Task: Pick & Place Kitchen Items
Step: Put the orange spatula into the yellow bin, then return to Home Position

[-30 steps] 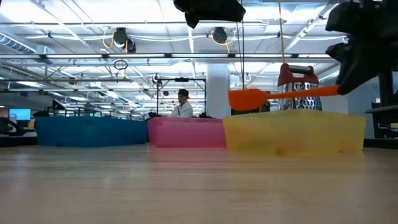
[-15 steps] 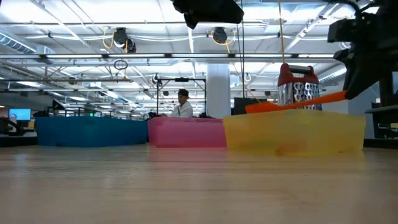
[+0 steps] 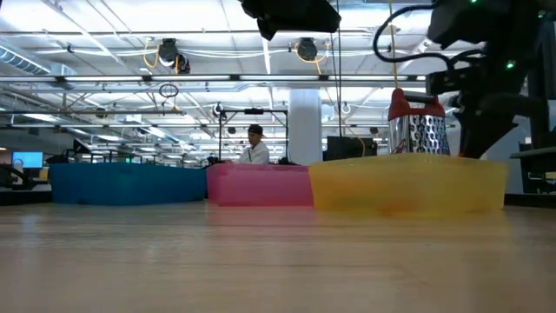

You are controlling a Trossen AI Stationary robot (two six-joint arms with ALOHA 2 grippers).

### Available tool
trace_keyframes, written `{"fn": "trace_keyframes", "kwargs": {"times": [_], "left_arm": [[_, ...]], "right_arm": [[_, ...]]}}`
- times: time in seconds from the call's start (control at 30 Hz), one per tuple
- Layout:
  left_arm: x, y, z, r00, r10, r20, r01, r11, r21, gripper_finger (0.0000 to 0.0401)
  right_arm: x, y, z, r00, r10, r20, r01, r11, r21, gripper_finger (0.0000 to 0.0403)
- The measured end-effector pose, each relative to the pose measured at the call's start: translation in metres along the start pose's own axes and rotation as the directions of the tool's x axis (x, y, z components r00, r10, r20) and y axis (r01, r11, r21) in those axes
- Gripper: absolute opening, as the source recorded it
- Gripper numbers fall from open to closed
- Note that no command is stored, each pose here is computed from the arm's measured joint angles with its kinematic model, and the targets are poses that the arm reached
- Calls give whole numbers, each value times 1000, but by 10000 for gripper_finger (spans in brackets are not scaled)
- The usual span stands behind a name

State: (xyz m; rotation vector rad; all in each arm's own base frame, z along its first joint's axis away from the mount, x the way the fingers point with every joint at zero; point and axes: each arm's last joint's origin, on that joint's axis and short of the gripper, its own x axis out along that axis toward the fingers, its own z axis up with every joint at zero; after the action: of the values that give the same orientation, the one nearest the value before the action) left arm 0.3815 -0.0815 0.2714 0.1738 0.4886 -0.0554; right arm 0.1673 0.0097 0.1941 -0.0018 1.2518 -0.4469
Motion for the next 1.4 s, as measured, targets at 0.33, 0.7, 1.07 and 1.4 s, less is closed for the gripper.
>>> {"fn": "trace_keyframes", "kwargs": {"times": [0.33, 0.7, 1.07, 1.4], "left_arm": [[0, 0, -1, 1000, -1, -8, 1, 1000, -2, 56], [-14, 4, 7, 1000, 9, 9, -8, 999, -47, 56], [-72, 19, 17, 984, 167, -63, -171, 984, -59, 55], [-147, 36, 22, 977, 192, -93, -201, 975, -99, 55]], "right_arm": [[17, -17, 8, 995, -60, -81, 69, 992, 107, 82], [17, -24, 10, 995, -86, -55, 94, 981, 172, 136], [-5, -29, 14, 987, -41, 153, 3, 970, 241, 96], [-36, -37, 26, 877, -5, 481, -139, 955, 263, 6]]}}
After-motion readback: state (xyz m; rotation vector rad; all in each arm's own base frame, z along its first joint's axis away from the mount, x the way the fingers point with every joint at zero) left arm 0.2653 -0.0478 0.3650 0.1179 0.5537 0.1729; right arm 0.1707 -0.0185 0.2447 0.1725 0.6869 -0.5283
